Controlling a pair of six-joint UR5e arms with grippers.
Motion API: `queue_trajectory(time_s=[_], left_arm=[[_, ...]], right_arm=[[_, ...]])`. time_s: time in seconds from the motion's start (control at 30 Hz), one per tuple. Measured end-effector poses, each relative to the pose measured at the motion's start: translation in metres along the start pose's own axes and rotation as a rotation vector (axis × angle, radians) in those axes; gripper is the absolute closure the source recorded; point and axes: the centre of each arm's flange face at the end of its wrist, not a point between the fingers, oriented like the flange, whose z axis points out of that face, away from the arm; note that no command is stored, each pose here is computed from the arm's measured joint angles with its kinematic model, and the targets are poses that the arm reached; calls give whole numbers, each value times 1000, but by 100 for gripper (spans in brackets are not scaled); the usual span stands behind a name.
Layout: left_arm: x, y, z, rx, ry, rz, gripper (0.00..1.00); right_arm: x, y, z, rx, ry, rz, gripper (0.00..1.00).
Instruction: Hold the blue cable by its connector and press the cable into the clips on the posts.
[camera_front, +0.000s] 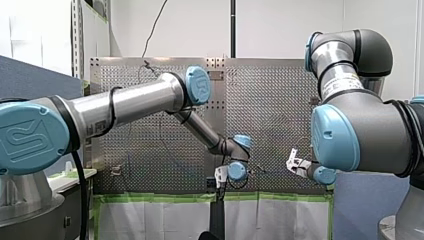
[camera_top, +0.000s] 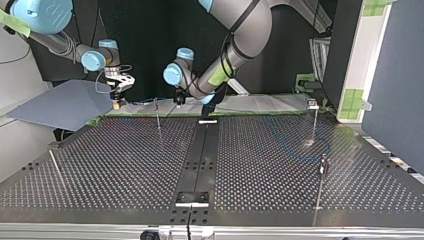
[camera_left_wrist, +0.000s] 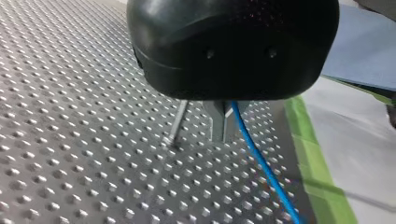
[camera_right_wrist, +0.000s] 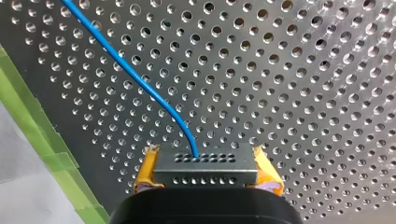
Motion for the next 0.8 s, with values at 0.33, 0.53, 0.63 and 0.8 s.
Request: queue_trajectory(time_s=[0.33,0.53,0.63,0.8], left_arm=[[-18,7,25,15,-1,-19,100],[-24,10,30,13,-7,-24,100],[-25,12,31,10,-3,-23,100],[-24,15,30,2,10,-15,100]], right_arm=[[4,1,5,-1,13,-4,100],[9,2,9,-6,27,-7,100],[11,5,11,-10,34,-8,100],[17,9,16,-13,48,-5,100]])
